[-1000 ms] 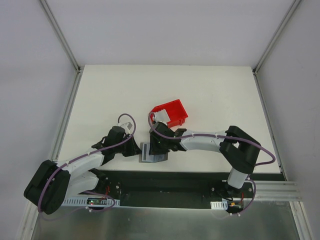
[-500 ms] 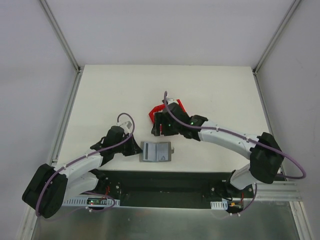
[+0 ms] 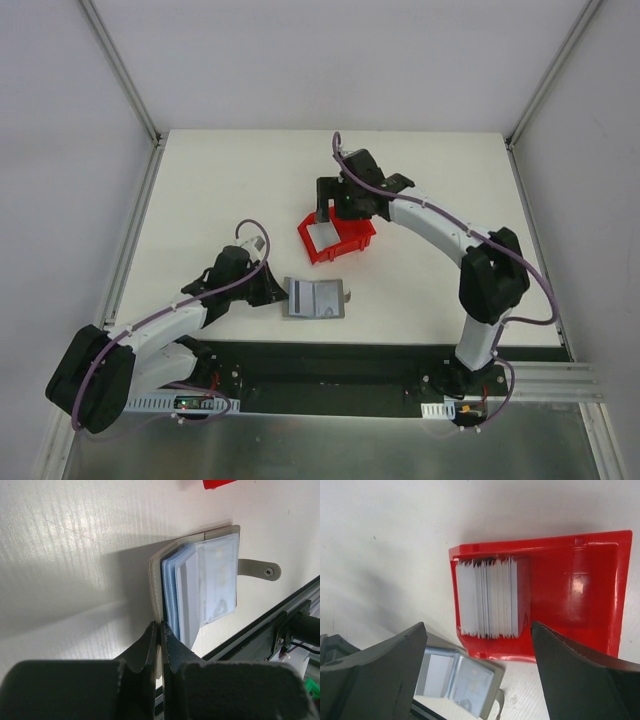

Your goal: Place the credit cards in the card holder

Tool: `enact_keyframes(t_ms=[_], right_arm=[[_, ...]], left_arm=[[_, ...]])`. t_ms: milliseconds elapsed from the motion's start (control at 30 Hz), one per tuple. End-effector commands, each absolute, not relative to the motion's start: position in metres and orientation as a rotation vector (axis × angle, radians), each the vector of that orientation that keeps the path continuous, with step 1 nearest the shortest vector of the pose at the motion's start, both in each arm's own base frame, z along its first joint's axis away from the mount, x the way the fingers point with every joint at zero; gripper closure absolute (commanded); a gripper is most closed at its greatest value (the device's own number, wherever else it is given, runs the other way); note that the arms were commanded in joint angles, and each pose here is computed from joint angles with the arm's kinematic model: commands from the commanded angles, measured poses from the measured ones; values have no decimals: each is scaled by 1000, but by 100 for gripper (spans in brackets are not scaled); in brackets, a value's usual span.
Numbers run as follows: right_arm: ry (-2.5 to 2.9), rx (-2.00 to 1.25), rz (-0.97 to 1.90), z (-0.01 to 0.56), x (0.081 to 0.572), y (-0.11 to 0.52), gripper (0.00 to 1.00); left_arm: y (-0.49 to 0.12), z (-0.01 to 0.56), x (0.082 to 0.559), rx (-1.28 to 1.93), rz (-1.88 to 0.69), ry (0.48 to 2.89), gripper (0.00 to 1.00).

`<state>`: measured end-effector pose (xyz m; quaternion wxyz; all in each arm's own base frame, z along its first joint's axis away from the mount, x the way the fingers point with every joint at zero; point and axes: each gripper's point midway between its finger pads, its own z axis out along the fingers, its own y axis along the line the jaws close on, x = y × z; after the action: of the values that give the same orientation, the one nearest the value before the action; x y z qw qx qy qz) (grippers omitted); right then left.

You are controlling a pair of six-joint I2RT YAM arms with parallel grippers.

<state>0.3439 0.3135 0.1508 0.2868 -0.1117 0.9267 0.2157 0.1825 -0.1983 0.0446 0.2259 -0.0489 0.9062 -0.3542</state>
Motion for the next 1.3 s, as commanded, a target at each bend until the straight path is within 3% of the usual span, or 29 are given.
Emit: enact_keyframes(t_ms=[0, 367, 800, 1267], right_arm=[[2536, -394, 617, 140, 351, 319, 11], [2595, -433, 672, 103, 366, 333, 4], [2645, -440, 768, 81, 367, 343, 2], [2599, -466, 899, 106, 355, 348, 18]], left_arm=[[-202, 55, 192, -133, -980, 2478, 100], [-202, 51, 192, -130, -968, 2494, 100], [-201, 48, 192, -125, -955, 2509, 100], [-202, 48, 192, -110, -963, 2508, 100]])
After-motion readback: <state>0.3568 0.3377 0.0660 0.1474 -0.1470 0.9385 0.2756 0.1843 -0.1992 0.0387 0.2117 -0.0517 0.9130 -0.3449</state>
